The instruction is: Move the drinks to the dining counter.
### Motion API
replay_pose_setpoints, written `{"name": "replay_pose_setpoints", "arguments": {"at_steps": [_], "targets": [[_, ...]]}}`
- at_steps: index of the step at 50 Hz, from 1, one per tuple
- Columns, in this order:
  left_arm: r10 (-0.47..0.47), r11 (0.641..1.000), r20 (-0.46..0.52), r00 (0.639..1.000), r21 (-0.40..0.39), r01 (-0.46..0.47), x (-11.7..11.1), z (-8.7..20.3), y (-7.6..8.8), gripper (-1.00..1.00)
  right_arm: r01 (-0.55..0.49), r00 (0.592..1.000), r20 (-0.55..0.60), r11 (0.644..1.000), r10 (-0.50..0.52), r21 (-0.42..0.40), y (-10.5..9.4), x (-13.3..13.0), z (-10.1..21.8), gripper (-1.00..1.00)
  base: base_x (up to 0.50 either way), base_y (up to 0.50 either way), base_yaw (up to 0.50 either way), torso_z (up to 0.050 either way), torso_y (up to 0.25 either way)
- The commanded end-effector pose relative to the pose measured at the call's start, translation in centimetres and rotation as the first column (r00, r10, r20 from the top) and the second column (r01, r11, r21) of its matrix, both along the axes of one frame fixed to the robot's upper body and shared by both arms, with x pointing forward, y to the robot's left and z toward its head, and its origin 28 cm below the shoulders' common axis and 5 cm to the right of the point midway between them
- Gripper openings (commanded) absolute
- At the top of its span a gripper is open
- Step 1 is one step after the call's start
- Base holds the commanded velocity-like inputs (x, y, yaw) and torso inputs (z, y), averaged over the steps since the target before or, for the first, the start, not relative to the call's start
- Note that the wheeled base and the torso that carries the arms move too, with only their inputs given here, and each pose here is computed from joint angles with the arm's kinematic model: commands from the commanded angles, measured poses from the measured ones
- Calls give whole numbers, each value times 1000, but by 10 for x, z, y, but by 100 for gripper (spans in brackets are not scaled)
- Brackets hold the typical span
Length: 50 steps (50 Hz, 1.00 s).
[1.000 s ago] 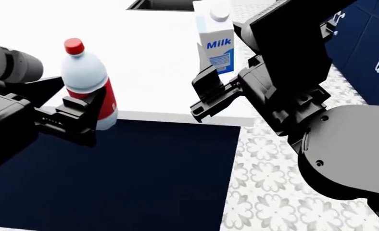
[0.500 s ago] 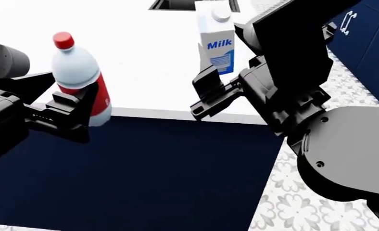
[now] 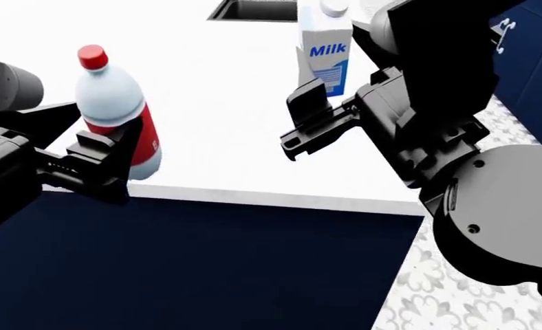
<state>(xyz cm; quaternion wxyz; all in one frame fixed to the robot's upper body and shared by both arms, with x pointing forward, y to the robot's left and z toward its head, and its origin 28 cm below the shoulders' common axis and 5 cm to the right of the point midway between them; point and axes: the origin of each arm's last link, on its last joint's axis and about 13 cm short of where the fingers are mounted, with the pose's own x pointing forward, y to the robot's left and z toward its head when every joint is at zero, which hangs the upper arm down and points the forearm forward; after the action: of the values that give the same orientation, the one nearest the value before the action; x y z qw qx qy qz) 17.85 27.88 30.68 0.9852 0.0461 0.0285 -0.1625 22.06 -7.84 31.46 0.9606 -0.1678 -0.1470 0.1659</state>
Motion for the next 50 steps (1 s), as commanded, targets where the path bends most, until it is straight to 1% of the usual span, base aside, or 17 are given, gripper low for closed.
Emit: {"name": "replay_pose_setpoints", "arguments": {"at_steps": [1,18,19,32,33,35,40,42,44,45,46,48,49,50], "targets": [[11,1000,18,1000,-12,-11,0,2,0,-100,32,999,34,999,-31,-8,-1,2,4,-100,41,463,0,0,0],[10,1000,13,1000,-11,-10,0,1,0,-100,35,999,21,999,-35,-11,-1,3,2,-100,41,464,0,1,2],[10,1000,14,1000,-11,-10,0,1,0,-100,41,999,23,999,-40,-22,-1,3,1,-100,44,463,0,0,0],[10,1000,11,1000,-13,-10,1,0,0,-100,33,999,17,999,-33,-14,-1,3,1,-100,32,481,0,0,2],[8,1000,11,1000,-12,-8,2,0,-1,-100,36,999,-6,999,-36,-23,-1,3,1,-100,0,0,0,0,10],[6,1000,11,1000,-13,-6,2,0,-1,-100,22,1000,-4,1000,-22,-10,0,2,2,-100,0,0,0,5,5],[4,1000,11,1000,-10,-4,3,0,-2,-100,25,1000,-12,999,-25,-21,1,1,0,-100,0,0,0,0,0],[5,1000,10,1000,-11,-5,2,0,-1,-100,26,999,-30,1000,-26,-3,1,2,1,-100,0,0,0,0,0],[8,1000,9,1000,-13,-8,2,-1,0,-100,32,997,-72,999,-31,11,0,3,0,-100,0,0,0,0,5],[7,1000,8,1000,-15,-7,2,-1,0,-100,72,995,-73,997,-74,-29,1,5,-2,-100,0,0,0,0,0],[9,1000,7,1000,-15,-9,2,-2,0,-100,61,995,-74,998,-63,-29,2,5,-3,-100,0,0,0,0,0],[8,1000,6,1000,-15,-8,2,-3,0,-100,68,995,-76,997,-69,-21,2,6,-1,-100,0,0,0,0,0],[8,1000,6,1000,-16,-8,2,-3,0,-100,103,992,-69,995,-103,-3,1,8,1,-100,0,0,0,0,0],[9,1000,6,1000,-15,-9,3,-2,0,-100,103,991,-81,995,-102,15,0,9,3,-100,0,0,0,0,0]]}}
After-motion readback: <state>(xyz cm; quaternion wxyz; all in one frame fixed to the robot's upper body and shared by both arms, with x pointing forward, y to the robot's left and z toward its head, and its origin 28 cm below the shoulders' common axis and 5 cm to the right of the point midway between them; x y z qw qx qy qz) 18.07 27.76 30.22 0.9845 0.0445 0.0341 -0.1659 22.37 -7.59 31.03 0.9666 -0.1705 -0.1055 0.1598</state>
